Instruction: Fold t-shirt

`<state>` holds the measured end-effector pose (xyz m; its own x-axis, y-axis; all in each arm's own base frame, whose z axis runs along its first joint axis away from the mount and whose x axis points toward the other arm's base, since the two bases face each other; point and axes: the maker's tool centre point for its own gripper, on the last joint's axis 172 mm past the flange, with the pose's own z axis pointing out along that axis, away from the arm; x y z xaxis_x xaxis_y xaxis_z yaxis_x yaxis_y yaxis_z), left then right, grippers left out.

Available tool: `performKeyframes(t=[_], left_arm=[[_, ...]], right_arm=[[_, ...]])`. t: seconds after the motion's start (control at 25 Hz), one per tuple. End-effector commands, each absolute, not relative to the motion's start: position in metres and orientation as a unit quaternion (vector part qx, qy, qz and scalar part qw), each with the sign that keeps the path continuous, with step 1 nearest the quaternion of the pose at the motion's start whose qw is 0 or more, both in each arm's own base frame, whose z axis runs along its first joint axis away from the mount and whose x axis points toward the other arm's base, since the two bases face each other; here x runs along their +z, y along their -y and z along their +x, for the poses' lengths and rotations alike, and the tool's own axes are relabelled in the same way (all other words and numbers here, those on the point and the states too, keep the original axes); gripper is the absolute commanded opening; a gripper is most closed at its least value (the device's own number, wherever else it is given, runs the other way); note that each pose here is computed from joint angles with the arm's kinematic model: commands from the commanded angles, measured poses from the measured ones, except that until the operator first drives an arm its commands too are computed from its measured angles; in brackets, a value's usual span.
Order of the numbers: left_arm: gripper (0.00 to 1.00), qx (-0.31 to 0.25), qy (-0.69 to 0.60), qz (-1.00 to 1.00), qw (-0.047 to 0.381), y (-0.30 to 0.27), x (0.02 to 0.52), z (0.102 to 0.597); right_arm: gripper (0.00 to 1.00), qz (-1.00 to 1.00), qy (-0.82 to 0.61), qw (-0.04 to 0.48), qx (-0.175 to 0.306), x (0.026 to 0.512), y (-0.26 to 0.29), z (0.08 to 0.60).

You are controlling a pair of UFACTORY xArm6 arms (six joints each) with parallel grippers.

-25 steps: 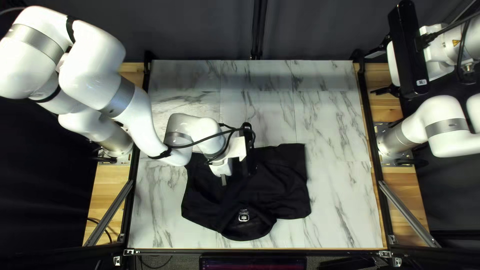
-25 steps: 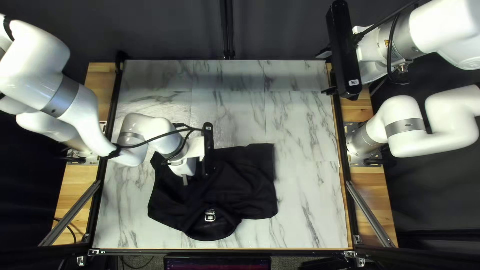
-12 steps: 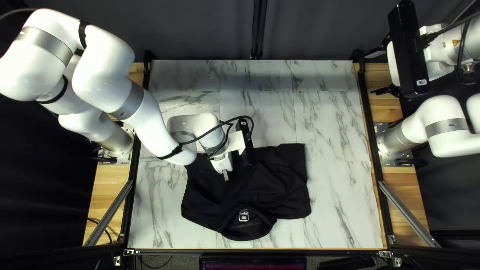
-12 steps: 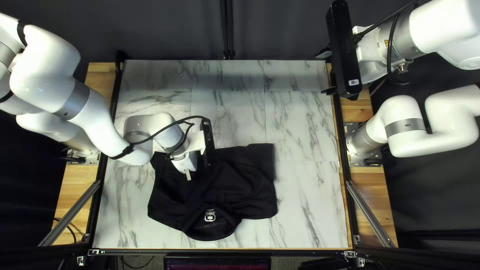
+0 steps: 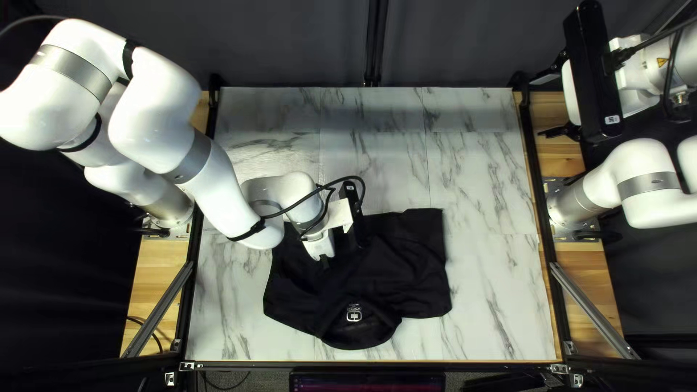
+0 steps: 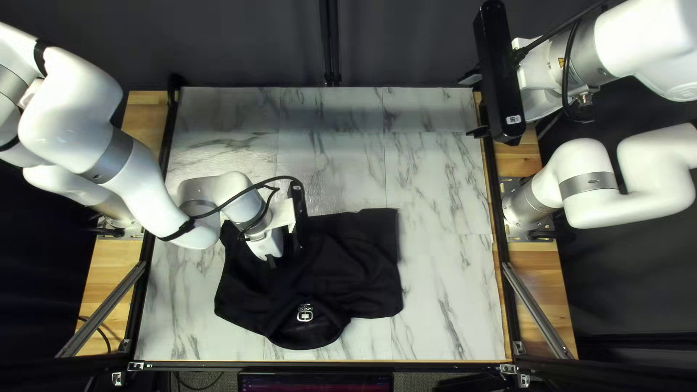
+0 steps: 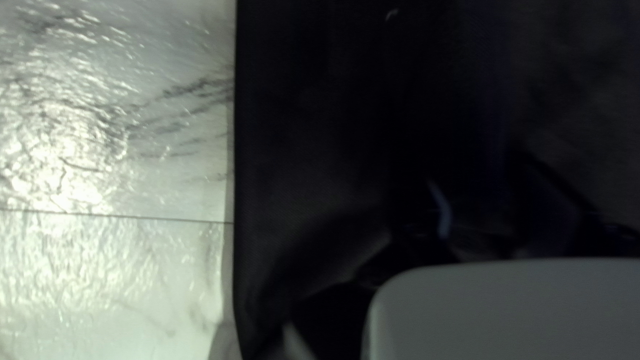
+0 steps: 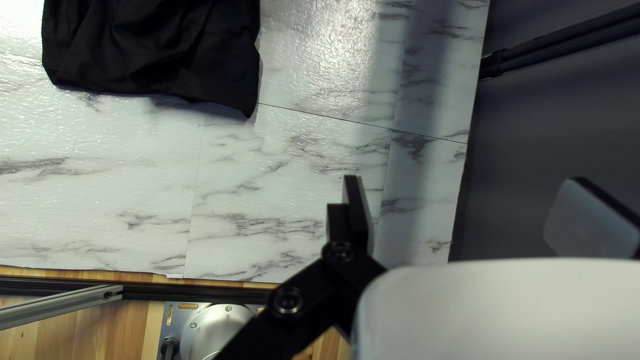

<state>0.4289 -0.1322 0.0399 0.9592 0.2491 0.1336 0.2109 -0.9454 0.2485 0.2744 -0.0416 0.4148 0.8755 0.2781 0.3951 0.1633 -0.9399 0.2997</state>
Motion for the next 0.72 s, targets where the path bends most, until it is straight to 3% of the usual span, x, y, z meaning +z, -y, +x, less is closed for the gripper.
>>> performKeyframes(t=[0.04, 0.28, 0.52, 0.6, 0.64, 0.68, 0.72], left_arm=[[0.00, 0.080, -0.110, 0.985, 0.104, 0.148, 0.066, 0.426], [0.00, 0.072, -0.098, 0.990, 0.078, 0.175, 0.094, 0.431], [0.00, 0.069, -0.069, 0.994, 0.054, 0.237, 0.114, 0.441], [0.05, 0.067, -0.056, 0.995, 0.053, 0.257, 0.112, 0.446], [0.16, 0.064, -0.049, 0.995, 0.055, 0.270, 0.108, 0.447], [0.58, 0.062, -0.044, 0.996, 0.056, 0.279, 0.105, 0.448], [0.80, 0.057, -0.033, 0.996, 0.060, 0.294, 0.100, 0.449]], right_arm=[[1.00, 0.960, -0.115, 0.130, 0.221, 0.415, 0.042, 0.274], [1.00, 0.960, -0.115, 0.130, 0.221, 0.415, 0.042, 0.274], [1.00, 0.960, -0.115, 0.130, 0.221, 0.415, 0.042, 0.274], [1.00, 0.960, -0.115, 0.130, 0.221, 0.415, 0.042, 0.274], [1.00, 0.960, -0.115, 0.130, 0.221, 0.415, 0.042, 0.274], [1.00, 0.960, -0.115, 0.130, 0.221, 0.415, 0.042, 0.274], [1.00, 0.960, -0.115, 0.130, 0.221, 0.415, 0.042, 0.274]])
